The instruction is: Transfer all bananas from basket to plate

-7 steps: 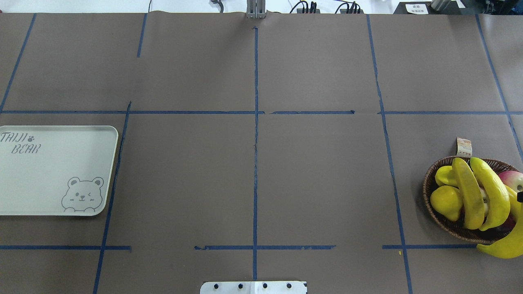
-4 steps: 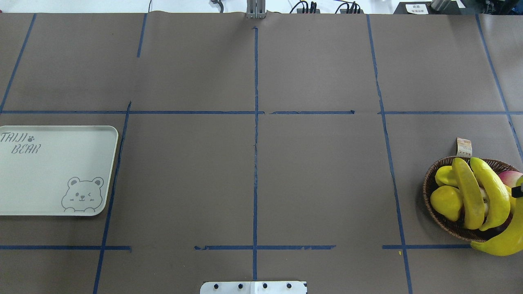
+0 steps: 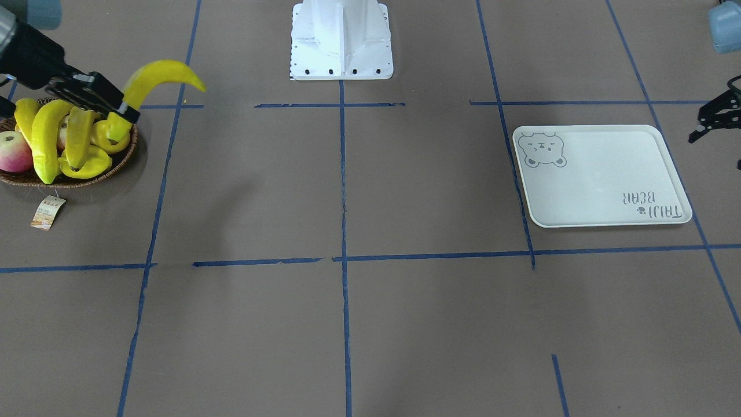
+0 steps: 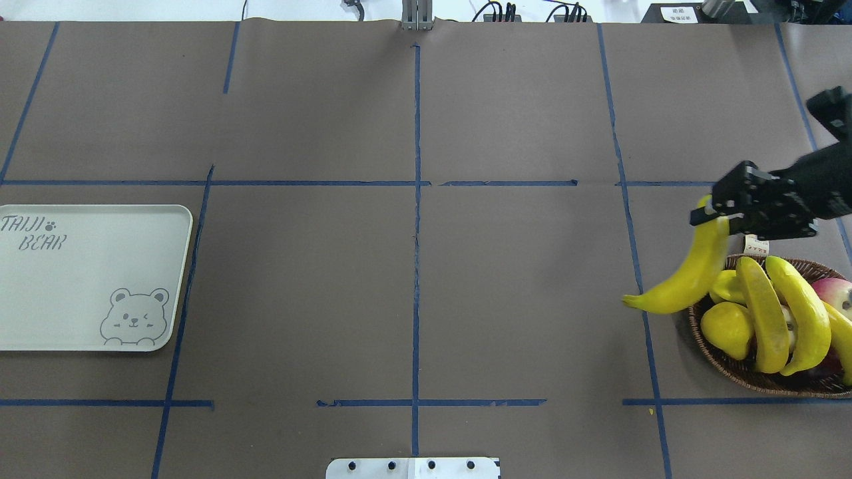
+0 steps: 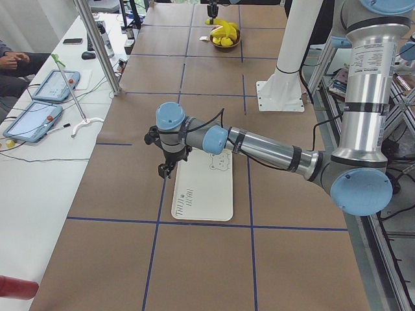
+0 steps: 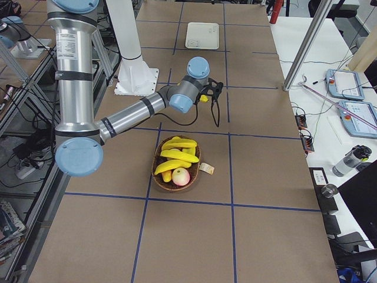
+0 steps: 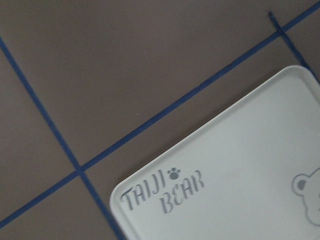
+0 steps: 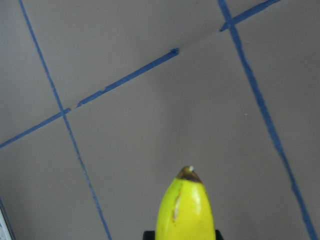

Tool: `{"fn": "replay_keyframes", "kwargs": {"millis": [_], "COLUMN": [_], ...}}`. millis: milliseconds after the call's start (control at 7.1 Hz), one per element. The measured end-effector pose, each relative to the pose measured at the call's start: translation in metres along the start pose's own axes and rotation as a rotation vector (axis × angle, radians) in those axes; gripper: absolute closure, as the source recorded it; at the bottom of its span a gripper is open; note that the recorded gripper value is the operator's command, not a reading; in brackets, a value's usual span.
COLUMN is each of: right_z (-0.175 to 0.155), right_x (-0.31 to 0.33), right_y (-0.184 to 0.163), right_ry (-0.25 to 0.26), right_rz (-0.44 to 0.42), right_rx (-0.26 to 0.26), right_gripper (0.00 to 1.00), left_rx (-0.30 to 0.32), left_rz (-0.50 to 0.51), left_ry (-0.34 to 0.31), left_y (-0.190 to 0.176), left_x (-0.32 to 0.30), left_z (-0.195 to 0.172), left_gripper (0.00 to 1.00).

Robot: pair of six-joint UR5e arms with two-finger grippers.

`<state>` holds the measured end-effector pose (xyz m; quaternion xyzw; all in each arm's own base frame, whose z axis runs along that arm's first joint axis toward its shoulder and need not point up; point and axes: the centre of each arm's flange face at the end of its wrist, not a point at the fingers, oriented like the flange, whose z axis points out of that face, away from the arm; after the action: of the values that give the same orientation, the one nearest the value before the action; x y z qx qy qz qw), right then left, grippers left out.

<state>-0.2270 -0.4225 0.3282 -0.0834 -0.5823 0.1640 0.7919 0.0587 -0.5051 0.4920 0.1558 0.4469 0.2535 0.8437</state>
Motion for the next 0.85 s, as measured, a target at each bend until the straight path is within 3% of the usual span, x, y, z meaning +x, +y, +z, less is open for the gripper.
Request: {"fn": "replay_keyframes", "kwargs": {"millis": [423, 845], "right_z": [0.094, 0.160], "right_x": [-0.102, -0.164], "right_y": [0.058, 0.110], "right_ry": [-0.074, -0.129], "right_rz": [0.026, 0.016], "right_rx": [0.042, 0.070], "right_gripper": [0.99, 0.99], "left_rx": [0.043, 0.036], "left_rz": [0.169, 0.188], "left_ry": [0.180, 0.362], "left_y": [-0.063, -0.134], "left_x": [0.115, 0.263], "left_z": [0.056, 0.106], "left_gripper": [0.00, 0.00]}}
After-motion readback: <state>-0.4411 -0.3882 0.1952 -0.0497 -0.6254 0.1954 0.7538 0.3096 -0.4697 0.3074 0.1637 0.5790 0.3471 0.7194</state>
